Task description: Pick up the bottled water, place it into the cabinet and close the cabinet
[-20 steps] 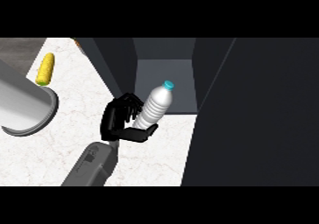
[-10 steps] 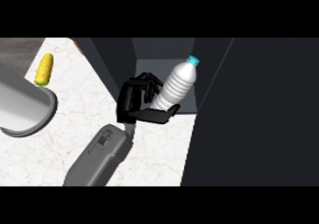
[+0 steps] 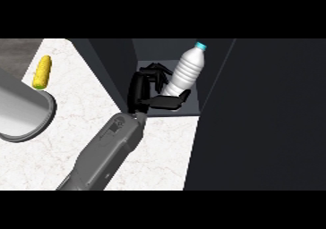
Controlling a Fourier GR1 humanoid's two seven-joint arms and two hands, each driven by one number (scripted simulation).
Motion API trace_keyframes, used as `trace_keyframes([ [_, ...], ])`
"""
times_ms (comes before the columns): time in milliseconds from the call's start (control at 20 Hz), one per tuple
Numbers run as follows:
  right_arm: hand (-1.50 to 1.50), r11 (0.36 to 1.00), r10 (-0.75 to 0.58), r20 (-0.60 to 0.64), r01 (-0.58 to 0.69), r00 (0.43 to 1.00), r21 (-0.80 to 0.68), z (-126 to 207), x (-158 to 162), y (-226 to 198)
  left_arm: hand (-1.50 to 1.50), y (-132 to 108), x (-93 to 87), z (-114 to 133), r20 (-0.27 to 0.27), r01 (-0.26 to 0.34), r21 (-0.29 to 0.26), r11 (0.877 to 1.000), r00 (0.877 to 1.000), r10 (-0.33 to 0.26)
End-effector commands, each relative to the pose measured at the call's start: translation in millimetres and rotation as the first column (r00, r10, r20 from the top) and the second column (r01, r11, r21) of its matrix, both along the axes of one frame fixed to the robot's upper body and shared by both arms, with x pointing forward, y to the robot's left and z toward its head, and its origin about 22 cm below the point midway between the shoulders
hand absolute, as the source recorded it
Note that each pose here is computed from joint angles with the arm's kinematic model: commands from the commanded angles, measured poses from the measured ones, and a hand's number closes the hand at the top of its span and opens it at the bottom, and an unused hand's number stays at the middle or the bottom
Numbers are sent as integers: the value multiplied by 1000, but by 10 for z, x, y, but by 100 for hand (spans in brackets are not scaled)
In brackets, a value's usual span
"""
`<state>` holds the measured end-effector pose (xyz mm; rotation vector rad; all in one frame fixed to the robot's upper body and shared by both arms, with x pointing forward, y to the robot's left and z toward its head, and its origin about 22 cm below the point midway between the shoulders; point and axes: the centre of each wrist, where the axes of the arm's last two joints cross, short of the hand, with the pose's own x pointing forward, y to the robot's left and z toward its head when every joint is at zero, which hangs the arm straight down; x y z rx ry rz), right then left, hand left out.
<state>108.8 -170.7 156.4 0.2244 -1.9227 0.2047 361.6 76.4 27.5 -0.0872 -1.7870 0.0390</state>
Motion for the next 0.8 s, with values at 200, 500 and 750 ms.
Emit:
trace_keyframes([
  [200,-150,1000,17,44,-17,999,5,263,-147,-200,150,17,243,-62,-37,-117,19,993,992,117],
  [500,-150,1000,7,49,-8,999,16,147,-103,-155,150,185,367,-248,-37,-181,116,977,982,186],
  [750,-150,999,33,16,-33,999,25,212,-263,-191,150,141,502,-94,-5,-255,199,946,965,262],
])
